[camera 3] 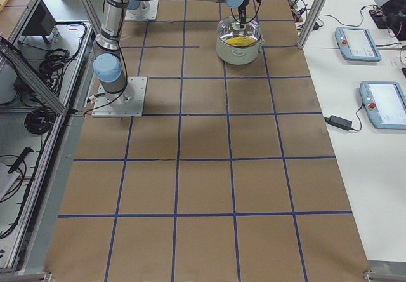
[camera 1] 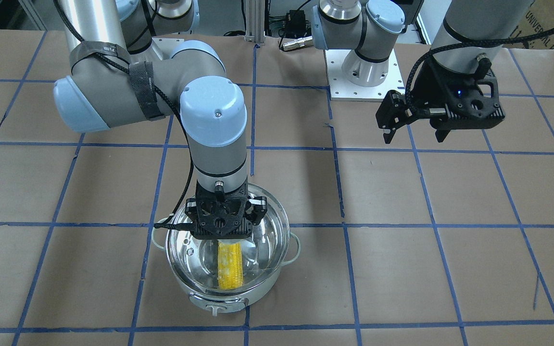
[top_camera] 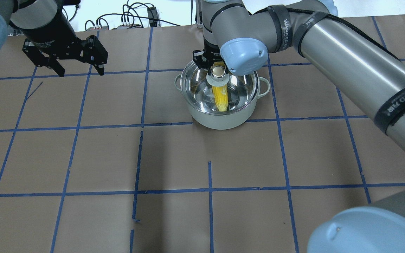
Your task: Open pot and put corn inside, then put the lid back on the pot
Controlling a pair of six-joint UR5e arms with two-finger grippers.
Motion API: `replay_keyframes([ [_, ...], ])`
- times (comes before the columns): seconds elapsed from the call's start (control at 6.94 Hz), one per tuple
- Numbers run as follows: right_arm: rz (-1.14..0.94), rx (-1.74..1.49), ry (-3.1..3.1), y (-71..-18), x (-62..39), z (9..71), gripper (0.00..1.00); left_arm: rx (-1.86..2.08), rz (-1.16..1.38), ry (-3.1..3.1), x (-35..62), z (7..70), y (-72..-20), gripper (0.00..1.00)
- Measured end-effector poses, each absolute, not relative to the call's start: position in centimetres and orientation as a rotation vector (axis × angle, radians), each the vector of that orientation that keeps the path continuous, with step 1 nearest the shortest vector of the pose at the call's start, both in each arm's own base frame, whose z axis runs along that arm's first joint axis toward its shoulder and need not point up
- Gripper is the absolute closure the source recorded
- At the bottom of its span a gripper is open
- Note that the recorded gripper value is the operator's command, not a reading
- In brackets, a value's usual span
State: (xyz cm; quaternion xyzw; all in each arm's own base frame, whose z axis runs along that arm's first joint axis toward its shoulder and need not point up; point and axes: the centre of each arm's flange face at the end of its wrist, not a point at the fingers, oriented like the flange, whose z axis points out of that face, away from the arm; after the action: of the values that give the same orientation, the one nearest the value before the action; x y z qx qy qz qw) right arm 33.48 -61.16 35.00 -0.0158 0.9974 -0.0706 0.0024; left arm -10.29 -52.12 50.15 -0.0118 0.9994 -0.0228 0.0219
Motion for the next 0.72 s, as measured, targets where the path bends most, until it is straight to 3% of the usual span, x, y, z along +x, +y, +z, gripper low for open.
replay_keyframes([
  [0.72, -0.233, -0.064, 3.131, -61.64, 32.61, 35.53, 0.93, -0.036, -0.061, 3.1, -10.34, 49.82, -51.78, 0.0],
])
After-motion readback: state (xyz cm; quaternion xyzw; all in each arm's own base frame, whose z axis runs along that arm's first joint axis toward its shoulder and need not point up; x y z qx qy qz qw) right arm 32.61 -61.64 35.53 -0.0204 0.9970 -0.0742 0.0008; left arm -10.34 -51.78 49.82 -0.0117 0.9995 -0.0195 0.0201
